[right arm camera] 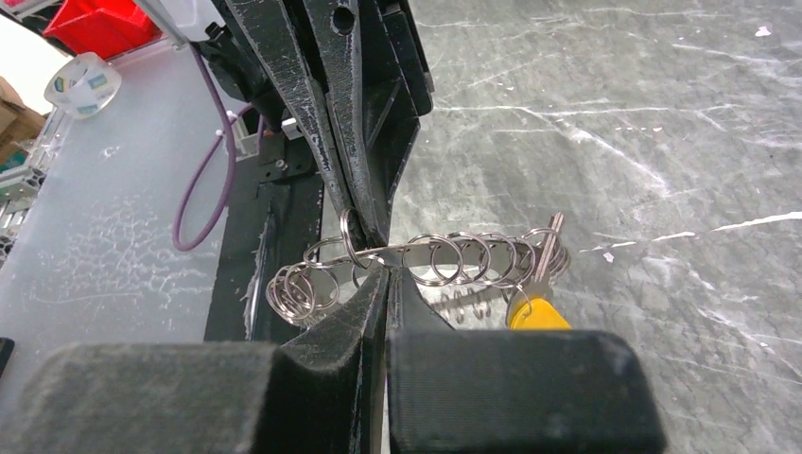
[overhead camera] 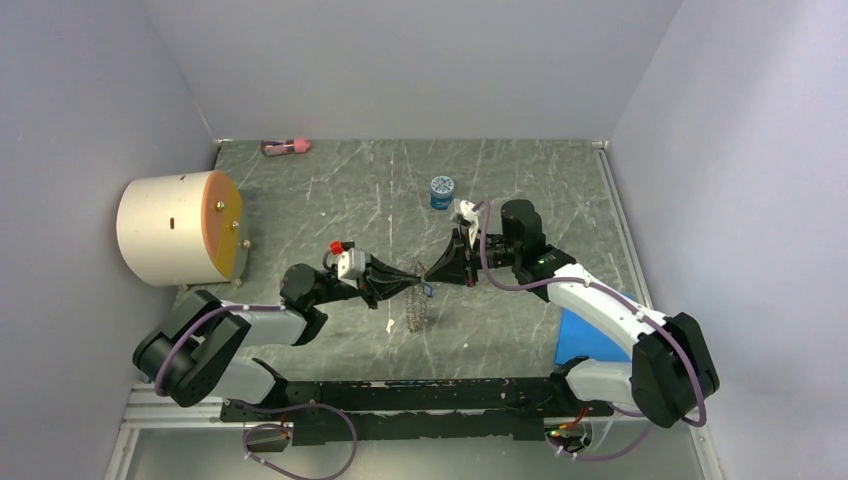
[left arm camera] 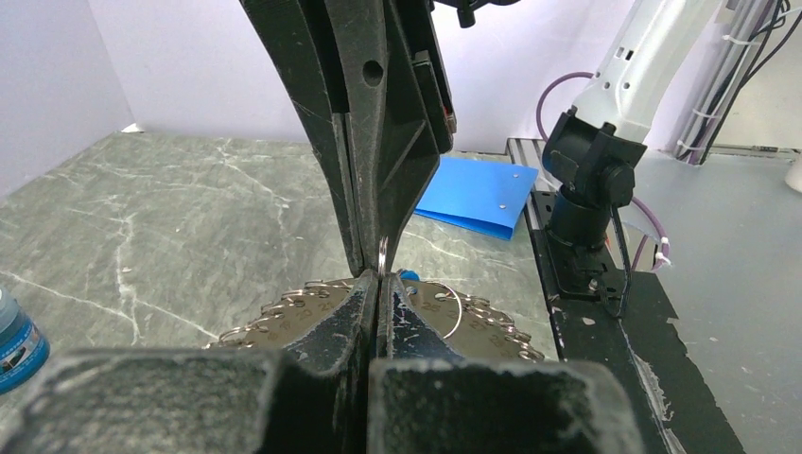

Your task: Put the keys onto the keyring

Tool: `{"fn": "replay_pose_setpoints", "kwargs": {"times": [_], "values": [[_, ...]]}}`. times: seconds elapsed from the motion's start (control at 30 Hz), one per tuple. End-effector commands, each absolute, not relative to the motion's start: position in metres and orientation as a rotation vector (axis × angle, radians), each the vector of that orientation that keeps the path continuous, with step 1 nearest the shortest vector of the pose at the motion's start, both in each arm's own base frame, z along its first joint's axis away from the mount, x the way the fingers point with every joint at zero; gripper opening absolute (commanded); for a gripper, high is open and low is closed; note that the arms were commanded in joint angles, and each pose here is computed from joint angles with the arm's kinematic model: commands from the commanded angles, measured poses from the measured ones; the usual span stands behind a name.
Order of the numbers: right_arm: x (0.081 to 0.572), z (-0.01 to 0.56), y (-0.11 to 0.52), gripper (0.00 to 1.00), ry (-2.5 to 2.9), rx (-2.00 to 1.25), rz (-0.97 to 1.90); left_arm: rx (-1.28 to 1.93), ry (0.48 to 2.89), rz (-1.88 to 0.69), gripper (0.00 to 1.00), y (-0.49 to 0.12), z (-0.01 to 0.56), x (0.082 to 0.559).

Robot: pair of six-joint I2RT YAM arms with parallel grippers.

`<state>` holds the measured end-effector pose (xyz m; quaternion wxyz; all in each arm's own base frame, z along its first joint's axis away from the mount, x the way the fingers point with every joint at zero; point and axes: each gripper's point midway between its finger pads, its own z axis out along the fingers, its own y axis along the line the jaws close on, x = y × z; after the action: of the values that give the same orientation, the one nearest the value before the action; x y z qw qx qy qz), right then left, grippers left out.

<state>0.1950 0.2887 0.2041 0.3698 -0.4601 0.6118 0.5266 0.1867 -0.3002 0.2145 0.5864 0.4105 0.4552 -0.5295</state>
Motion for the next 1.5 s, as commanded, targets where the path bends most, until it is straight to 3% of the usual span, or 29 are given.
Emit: {"fn": "replay_pose_setpoints", "kwargs": {"times": [0.0, 0.43, 0.63, 0.97, 1.47], "values": [[0.202, 0.208, 0.291, 0.05, 1.538, -1.176, 1.316, 0.949, 0.864, -1.197, 0.03, -0.298, 0.265, 0.183], [0.208, 0.208, 0.299, 0.04, 1.538, -1.143, 1.344, 0.967, 0.864, -1.213, 0.03, -0.3, 0.263, 0.182], [0.211, 0.207, 0.298, 0.12, 1.541, -1.131, 1.319, 0.957, 0.872, -1.208, 0.03, -0.299, 0.262, 0.183], [0.224, 0.21, 0.282, 0.46, 1.567, -1.062, 1.161, 0.93, 0.885, -1.182, 0.03, -0.293, 0.259, 0.183], [0.24, 0.23, 0.242, 0.86, 1.488, -0.856, 0.93, 0.89, 0.915, -1.157, 0.03, -0.274, 0.252, 0.179]]}}
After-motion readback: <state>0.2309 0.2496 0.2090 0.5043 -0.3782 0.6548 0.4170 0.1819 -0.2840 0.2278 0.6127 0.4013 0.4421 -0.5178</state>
